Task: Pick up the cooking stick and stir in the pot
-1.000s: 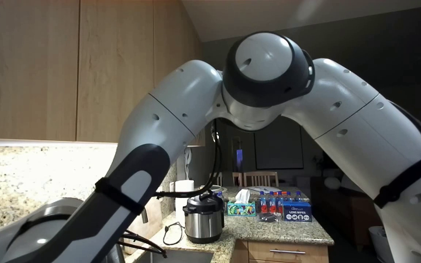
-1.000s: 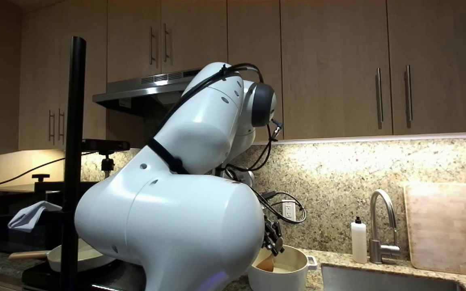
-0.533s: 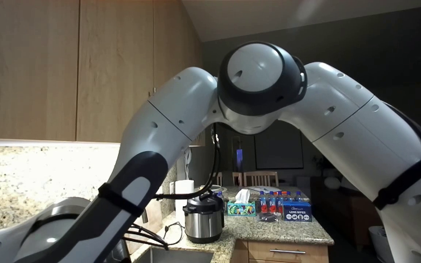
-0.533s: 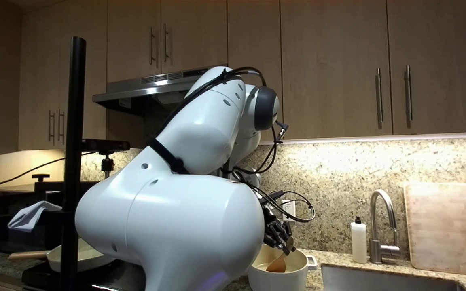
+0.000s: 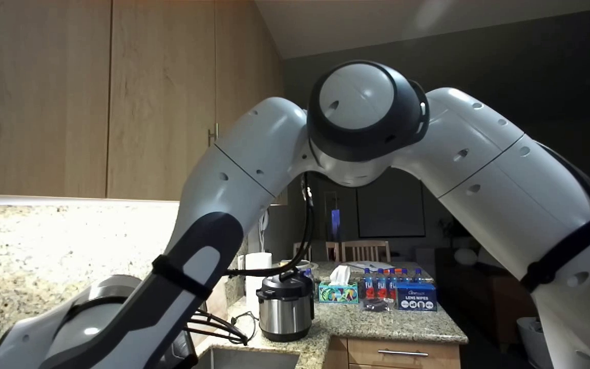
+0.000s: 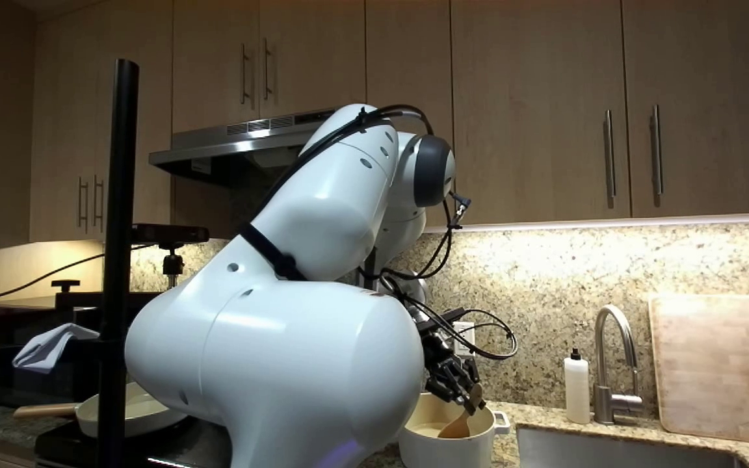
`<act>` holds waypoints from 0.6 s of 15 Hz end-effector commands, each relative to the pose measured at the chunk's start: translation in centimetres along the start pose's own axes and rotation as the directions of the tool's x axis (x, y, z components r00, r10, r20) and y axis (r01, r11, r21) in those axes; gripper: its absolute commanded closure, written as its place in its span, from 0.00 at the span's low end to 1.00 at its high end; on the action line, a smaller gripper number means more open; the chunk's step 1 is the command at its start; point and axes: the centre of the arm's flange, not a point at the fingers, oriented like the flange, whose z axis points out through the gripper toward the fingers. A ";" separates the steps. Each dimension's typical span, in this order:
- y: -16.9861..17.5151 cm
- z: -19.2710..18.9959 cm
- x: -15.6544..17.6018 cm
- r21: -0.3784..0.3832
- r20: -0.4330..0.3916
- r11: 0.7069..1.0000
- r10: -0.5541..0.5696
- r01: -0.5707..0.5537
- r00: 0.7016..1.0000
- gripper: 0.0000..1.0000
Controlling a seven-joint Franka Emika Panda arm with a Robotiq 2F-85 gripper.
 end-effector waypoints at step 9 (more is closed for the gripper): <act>-1.5 -4.2 2.6 0.041 -0.063 0.999 -0.031 0.034 0.998 0.91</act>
